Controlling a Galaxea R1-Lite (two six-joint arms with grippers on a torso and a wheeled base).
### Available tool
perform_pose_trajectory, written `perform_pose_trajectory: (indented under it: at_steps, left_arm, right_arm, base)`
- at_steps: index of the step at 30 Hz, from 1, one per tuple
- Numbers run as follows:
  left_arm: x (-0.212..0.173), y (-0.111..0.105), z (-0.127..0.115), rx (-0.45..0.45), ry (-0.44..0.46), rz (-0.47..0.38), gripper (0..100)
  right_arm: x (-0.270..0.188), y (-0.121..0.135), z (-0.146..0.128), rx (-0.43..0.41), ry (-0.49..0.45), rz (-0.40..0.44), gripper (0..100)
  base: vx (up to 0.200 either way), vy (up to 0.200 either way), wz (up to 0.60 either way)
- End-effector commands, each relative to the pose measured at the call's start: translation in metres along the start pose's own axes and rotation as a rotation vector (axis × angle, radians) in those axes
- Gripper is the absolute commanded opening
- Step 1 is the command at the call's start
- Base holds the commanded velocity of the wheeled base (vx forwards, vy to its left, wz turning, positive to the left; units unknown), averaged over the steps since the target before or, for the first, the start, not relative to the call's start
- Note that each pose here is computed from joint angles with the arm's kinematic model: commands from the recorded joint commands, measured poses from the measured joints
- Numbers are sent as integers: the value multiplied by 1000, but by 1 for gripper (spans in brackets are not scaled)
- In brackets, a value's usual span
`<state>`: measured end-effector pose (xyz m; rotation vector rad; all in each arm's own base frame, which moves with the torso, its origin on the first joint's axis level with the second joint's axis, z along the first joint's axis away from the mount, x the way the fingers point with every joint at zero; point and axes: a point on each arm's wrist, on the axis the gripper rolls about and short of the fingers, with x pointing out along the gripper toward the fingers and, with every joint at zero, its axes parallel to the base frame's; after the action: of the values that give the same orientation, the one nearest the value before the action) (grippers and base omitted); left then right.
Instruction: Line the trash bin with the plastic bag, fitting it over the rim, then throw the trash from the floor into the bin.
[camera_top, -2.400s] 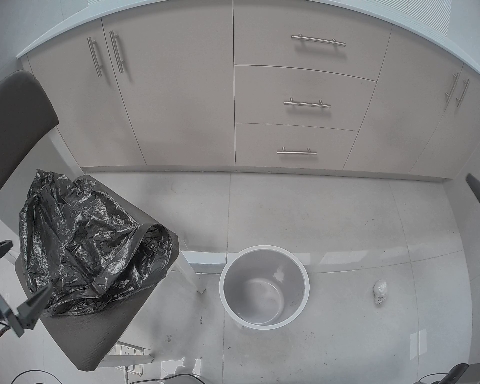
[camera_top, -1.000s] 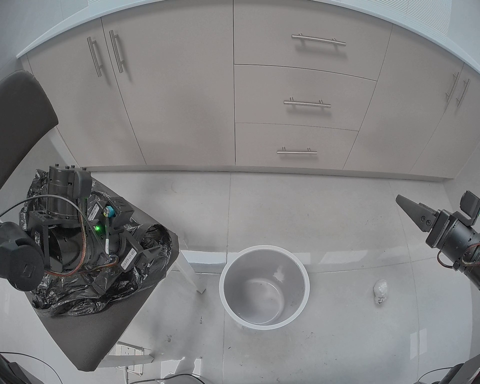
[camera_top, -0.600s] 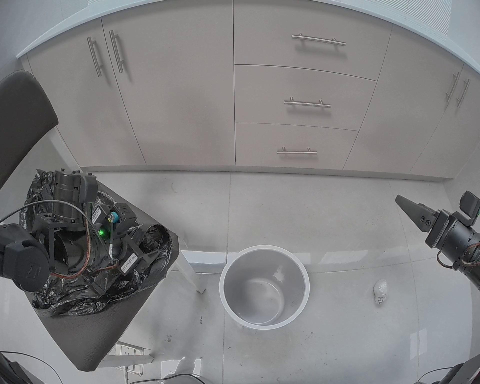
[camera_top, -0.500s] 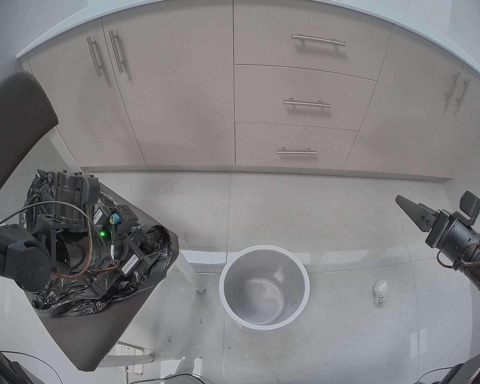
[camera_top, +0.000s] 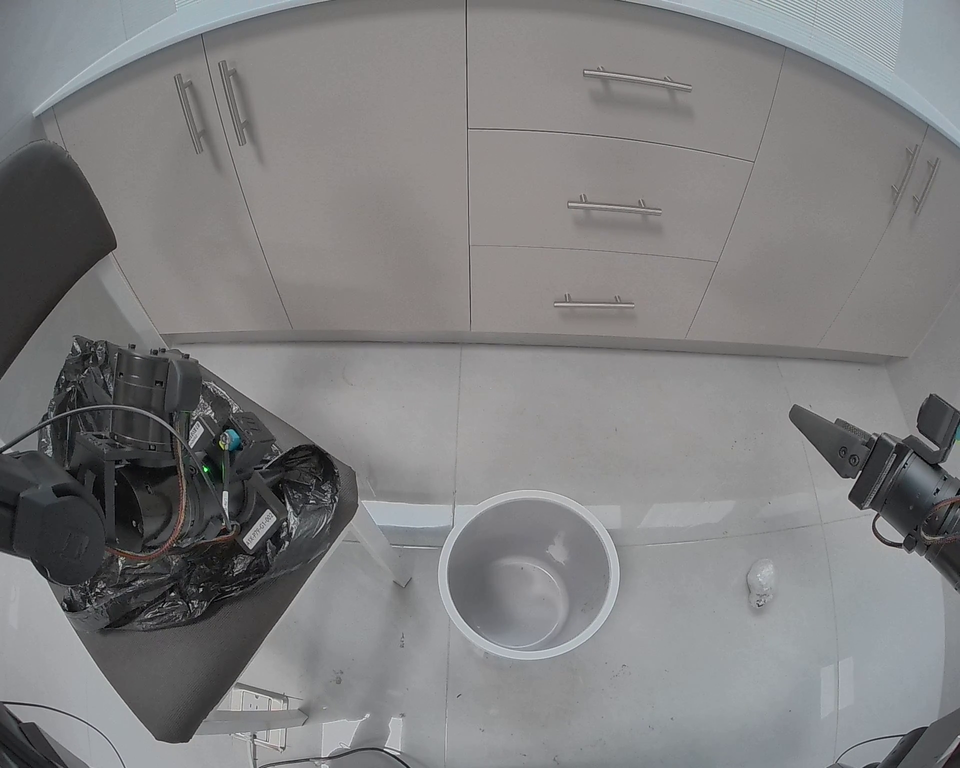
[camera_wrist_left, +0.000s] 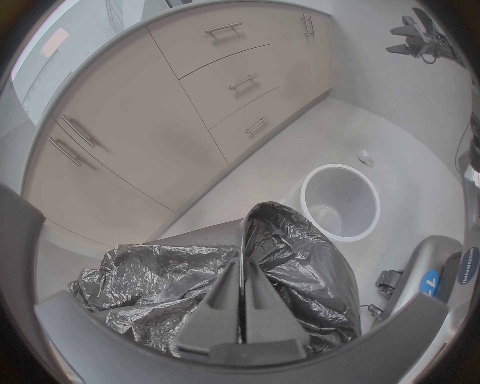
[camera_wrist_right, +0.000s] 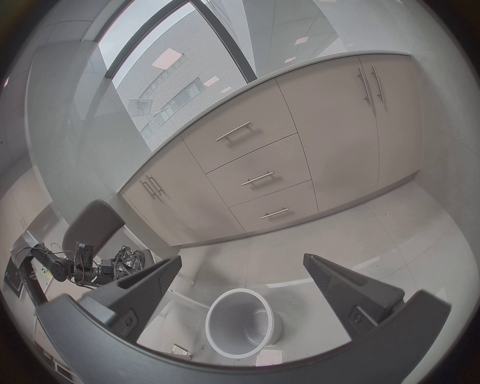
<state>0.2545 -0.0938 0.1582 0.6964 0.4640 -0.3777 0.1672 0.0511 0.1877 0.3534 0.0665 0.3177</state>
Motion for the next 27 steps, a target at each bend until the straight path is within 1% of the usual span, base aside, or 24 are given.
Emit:
perform_pose_trajectory:
  at_steps: [1,4,7,8,9,10,11,13,14,15,16,17,19,21,22,23,24,25,26,27]
  left_arm:
    - [-3,6,-1,-16,-27,32,0]
    - [-3,7,-1,-39,-68,58,0]
    - [-5,6,3,-118,-134,83,0]
    - [-7,8,10,-187,-191,95,0]
    - [-10,9,15,-234,-237,98,0]
    - [-16,12,26,-331,-329,88,0]
    - [-23,15,33,-406,-393,74,0]
    - [-41,25,55,-605,-530,35,0]
    - [-43,26,56,-620,-538,32,0]
    - [-59,30,73,-787,-625,-31,0]
    - [-69,32,85,-889,-671,-85,0]
    - [-77,33,94,-964,-696,-132,0]
    - [-89,32,108,-1072,-716,-220,0]
    - [-101,27,123,-1159,-711,-315,0]
    - [-106,25,129,-1186,-708,-351,0]
    - [-106,25,129,-1186,-708,-351,0]
    - [-121,19,140,-1242,-685,-444,0]
    - [-126,15,146,-1254,-670,-481,0]
    - [-127,13,148,-1255,-663,-491,0]
    - [-127,9,152,-1255,-651,-505,0]
  right_arm:
    - [-2,2,-2,-2,4,11,100]
    - [-2,1,-2,0,7,10,100]
    - [-3,1,-3,0,9,9,100]
    - [-4,1,-4,-2,12,10,100]
    - [-4,1,-4,-3,15,9,100]
    - [-4,0,-5,-5,18,9,100]
    - [-4,0,-7,-4,26,8,100]
    - [-2,0,-8,-9,34,8,100]
    - [-2,0,-8,-9,35,9,100]
    - [1,3,-8,-11,40,24,100]
    - [4,5,-8,-11,44,35,100]
    - [7,8,-7,-10,44,47,100]
    - [17,13,-5,-15,48,67,100]
    - [31,21,-4,-32,54,91,100]
    - [37,25,-3,-40,52,105,100]
    - [37,25,-3,-40,52,105,100]
    - [53,36,-1,-57,59,140,100]
    - [61,43,-3,-62,68,161,100]
    - [64,46,-4,-64,72,169,100]
    - [73,54,-9,-71,88,193,100]
  base:
    - [0,0,0]
    - [0,0,0]
    - [0,0,0]
    - [0,0,0]
    - [0,0,0]
    - [0,0,0]
    - [0,0,0]
    - [0,0,0]
    - [0,0,0]
    - [0,0,0]
    - [0,0,0]
    - [0,0,0]
    - [0,0,0]
    - [0,0,0]
    - [0,0,0]
    - [0,0,0]
    - [0,0,0]
    - [0,0,0]
    - [0,0,0]
    - [0,0,0]
